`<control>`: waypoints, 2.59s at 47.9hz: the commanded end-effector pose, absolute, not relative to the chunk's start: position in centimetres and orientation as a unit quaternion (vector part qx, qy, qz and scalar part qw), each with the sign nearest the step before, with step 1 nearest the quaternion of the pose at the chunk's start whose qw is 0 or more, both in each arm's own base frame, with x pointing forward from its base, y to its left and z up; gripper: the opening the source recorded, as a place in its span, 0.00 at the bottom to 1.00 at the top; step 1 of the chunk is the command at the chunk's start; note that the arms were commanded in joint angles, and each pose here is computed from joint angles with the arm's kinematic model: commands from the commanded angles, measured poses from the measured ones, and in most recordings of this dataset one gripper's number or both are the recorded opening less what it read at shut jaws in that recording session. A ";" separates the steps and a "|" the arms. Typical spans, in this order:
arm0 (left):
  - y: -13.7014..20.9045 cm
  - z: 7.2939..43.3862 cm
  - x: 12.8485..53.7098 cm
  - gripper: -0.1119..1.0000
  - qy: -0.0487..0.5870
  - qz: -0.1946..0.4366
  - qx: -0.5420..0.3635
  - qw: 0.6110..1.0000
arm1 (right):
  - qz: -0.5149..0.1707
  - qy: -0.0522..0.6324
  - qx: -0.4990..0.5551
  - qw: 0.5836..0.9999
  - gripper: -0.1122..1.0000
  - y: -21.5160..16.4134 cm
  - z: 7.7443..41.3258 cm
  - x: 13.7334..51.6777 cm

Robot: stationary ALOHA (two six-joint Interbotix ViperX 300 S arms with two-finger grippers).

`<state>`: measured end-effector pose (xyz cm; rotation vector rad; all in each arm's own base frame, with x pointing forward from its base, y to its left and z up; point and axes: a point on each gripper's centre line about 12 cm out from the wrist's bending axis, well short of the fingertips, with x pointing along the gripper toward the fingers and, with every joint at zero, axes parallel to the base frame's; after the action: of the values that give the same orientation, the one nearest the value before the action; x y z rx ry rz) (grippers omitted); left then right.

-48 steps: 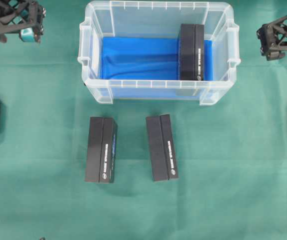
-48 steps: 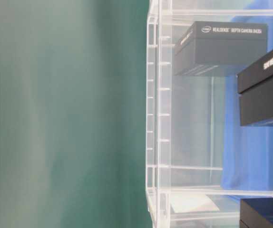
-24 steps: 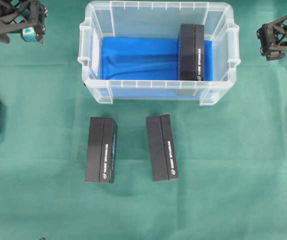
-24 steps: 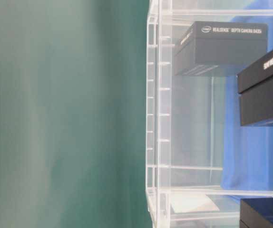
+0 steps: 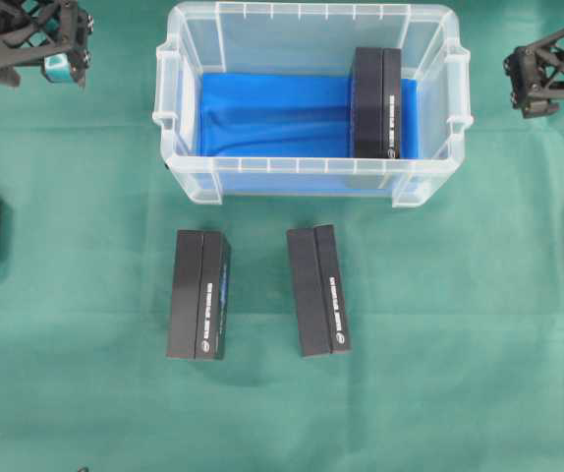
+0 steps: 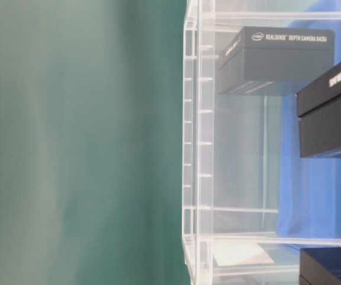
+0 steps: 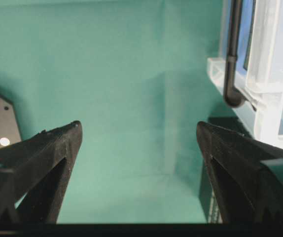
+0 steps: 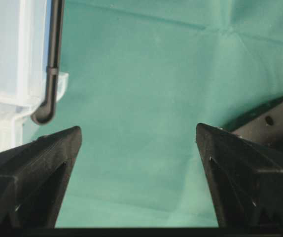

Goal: Take out the box from the case.
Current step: 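Move the right gripper over the right black box in the bin, then lower the right gripper around the right black box and close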

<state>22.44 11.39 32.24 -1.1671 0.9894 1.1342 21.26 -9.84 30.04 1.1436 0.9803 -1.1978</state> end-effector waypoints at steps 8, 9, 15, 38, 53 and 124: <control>11.2 32.7 22.5 1.00 0.418 0.481 -0.501 0.585 | -0.492 0.396 0.499 0.594 0.93 -10.7 31.5 24.6; 11.2 32.7 22.5 1.00 0.419 0.481 -0.501 0.586 | -0.490 0.395 0.498 0.597 0.93 -10.7 31.5 24.9; 11.2 32.7 22.5 1.00 0.419 0.480 -0.500 0.586 | -0.480 0.398 0.497 0.603 0.92 -11.0 31.4 27.7; 11.3 32.8 22.8 1.00 0.410 0.473 -0.500 0.598 | -0.468 0.385 0.511 0.609 0.92 -10.9 30.2 35.9; 11.2 32.8 23.0 1.00 0.414 0.466 -0.493 0.607 | -0.476 0.378 0.517 0.603 0.92 -11.2 30.2 36.8; 11.1 32.7 22.7 1.00 0.416 0.465 -0.491 0.609 | -0.489 0.386 0.514 0.590 0.92 -11.3 29.5 36.7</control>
<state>22.86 11.27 32.04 -1.1318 0.9863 1.0876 36.64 -11.28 28.49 1.1919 0.9262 -1.1544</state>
